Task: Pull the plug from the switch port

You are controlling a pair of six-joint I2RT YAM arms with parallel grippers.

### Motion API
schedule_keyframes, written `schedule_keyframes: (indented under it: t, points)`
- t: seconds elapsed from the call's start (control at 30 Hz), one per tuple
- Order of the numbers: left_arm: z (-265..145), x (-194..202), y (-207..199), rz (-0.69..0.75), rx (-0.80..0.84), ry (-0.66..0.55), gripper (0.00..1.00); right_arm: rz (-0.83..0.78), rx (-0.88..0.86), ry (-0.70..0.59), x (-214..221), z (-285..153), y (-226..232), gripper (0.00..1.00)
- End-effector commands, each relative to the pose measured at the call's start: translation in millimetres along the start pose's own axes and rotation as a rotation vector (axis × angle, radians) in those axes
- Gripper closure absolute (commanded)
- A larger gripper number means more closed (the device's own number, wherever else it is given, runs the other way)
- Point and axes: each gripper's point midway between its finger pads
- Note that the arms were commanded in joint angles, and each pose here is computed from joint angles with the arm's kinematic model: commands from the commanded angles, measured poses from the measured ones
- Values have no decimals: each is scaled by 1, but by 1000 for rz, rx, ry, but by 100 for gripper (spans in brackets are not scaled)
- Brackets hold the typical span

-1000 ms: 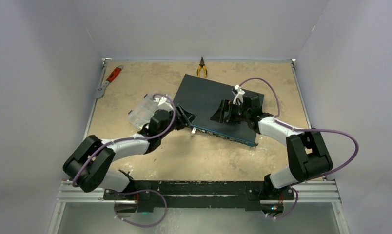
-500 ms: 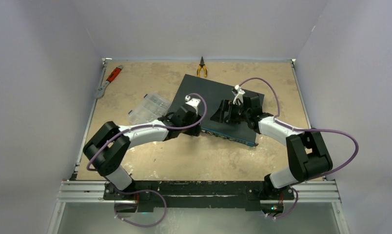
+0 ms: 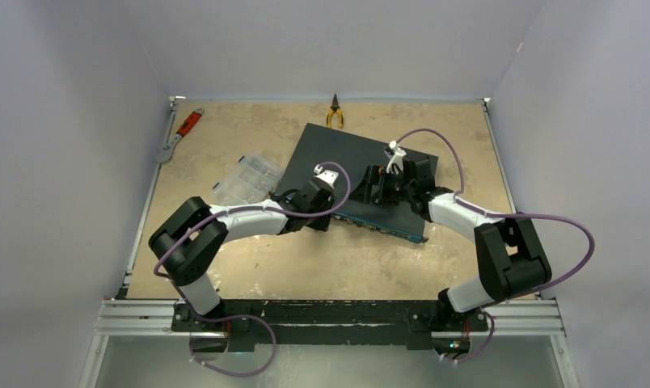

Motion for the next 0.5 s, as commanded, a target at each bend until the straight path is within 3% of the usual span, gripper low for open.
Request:
schedule_keyframes:
  t: [0.0, 0.2, 0.47]
  points:
    - [1, -15, -3, 12, -9, -41, 65, 3, 24, 61, 20, 2, -8, 1]
    - [-3, -16, -4, 9, -2, -48, 86, 7, 25, 62, 21, 3, -9, 1]
    - [-17, -12, -3, -5, 11, -39, 99, 9, 21, 62, 20, 4, -8, 1]
Point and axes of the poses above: each gripper's point midway between its finger pads, its own z axis out along the fingers, its own y axis along the line the jaws close on, x = y × z, and after that the axes turned 10 degrees about -z, right-handed
